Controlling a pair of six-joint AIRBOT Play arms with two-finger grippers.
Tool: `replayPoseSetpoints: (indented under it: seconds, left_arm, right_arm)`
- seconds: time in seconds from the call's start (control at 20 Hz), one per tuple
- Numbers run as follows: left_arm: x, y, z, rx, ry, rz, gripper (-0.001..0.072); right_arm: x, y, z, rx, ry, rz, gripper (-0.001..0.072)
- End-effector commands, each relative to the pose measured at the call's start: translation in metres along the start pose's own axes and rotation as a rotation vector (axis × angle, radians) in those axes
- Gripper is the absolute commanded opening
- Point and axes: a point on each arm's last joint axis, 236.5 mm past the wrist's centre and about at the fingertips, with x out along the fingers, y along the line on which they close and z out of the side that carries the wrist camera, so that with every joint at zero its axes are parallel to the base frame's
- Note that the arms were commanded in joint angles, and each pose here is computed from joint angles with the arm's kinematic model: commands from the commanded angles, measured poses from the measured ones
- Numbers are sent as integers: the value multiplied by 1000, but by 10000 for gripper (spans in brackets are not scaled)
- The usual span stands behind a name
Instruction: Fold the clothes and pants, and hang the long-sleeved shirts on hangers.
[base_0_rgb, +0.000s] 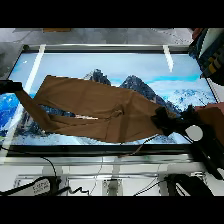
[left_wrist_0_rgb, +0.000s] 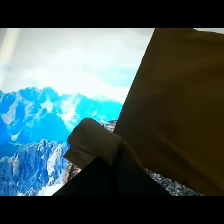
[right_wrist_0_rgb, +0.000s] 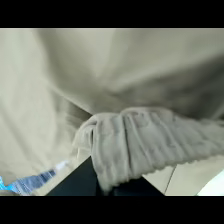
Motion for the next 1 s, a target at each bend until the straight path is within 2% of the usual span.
replayPoseSetpoints:
  seconds: [0.0, 0.15, 0.35, 0.45, 0.7, 0.85, 0.95]
  left_arm:
    - [-7, -5, 13, -42, -48, -20, 20]
    - [-21, -9, 49, -123, -189, -37, 18]
    - [-38, -19, 84, -142, -316, -35, 17]
    - [-40, -20, 99, -197, -380, -32, 17]
    - [-24, -18, 101, -301, -402, -35, 16]
    - [-5, -20, 91, -344, -372, -43, 15]
    - [5, -18, 88, -418, -372, -50, 15]
  right_arm:
    - [-32, 25, 38, -89, -147, 59, 23]
    - [-43, 14, 71, -42, -233, 38, 23]
    - [-55, -1, 108, 30, -324, 18, 23]
    - [-57, -1, 116, -24, -352, 15, 23]
    - [-57, 30, 146, -69, -466, 134, 22]
    - [-29, 30, 162, -11, -474, 149, 23]
    - [-18, 44, 180, 19, -524, 232, 23]
